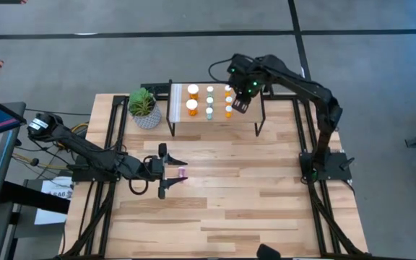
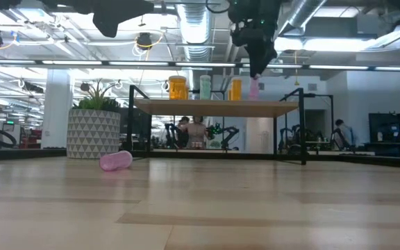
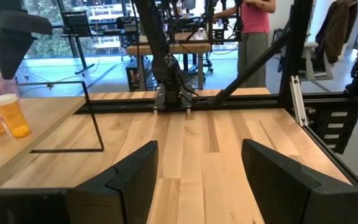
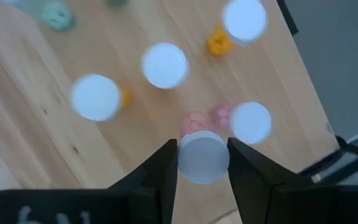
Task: Pick and place medicine bottles onto shelf by color
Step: Put the pink pill bottle on the shelf aligned with the other pink pill bottle
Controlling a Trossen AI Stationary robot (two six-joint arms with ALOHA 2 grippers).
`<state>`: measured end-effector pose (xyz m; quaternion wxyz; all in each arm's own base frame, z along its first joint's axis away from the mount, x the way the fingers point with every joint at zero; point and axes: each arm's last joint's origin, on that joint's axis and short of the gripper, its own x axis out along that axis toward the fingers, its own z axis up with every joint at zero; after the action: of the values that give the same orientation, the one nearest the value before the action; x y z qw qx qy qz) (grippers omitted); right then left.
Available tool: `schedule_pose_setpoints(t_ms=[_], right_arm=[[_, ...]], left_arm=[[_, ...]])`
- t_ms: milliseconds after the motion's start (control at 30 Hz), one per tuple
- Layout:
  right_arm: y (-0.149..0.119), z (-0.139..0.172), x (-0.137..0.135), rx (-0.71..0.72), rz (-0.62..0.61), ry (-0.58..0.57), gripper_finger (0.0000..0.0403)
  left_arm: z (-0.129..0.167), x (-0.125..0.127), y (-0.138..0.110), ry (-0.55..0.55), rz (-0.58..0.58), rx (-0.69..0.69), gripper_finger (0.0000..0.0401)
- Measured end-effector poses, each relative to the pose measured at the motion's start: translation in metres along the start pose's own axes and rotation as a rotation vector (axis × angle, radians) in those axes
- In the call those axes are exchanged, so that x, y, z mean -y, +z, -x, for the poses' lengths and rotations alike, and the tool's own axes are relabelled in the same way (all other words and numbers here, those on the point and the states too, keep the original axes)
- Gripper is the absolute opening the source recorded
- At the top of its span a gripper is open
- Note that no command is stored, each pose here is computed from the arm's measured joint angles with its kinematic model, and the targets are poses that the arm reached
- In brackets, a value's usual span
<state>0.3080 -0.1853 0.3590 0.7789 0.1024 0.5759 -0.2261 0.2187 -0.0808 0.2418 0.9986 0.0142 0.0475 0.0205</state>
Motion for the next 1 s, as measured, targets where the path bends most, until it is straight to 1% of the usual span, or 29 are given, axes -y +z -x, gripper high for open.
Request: schedule_pose_setpoints(t_ms=[100,367,467,667,833,1000], right_arm=[[-0.001,0.0,0.005,-0.013,-0.016,-0.002,0.0148],[-0.002,0.0,0.003,-0.023,-0.02,0.015,0.0148],[-0.003,-0.001,0.002,-0.025,-0.026,0.041,0.015],[-0.006,-0.01,0.001,-0.061,-0.025,0.045,0.015],[-0.003,-0.01,0.001,-0.026,-0.022,0.043,0.0151],[-0.004,-0.01,0.002,-0.041,-0.02,0.044,0.0152]], left_arm=[[0.0,0.0,0.0,-0.001,0.0,0.0,0.0222],[0.0,0.0,0.0,-0.001,0.005,0.0,0.0222],[0.0,0.0,0.0,-0.001,0.005,0.0,0.0222],[0.0,0.0,0.0,-0.001,0.007,0.0,0.0222],[0.0,0.0,0.0,-0.001,0.008,0.0,0.0222],[0.0,0.0,0.0,-0.001,0.008,0.0,0.0222]])
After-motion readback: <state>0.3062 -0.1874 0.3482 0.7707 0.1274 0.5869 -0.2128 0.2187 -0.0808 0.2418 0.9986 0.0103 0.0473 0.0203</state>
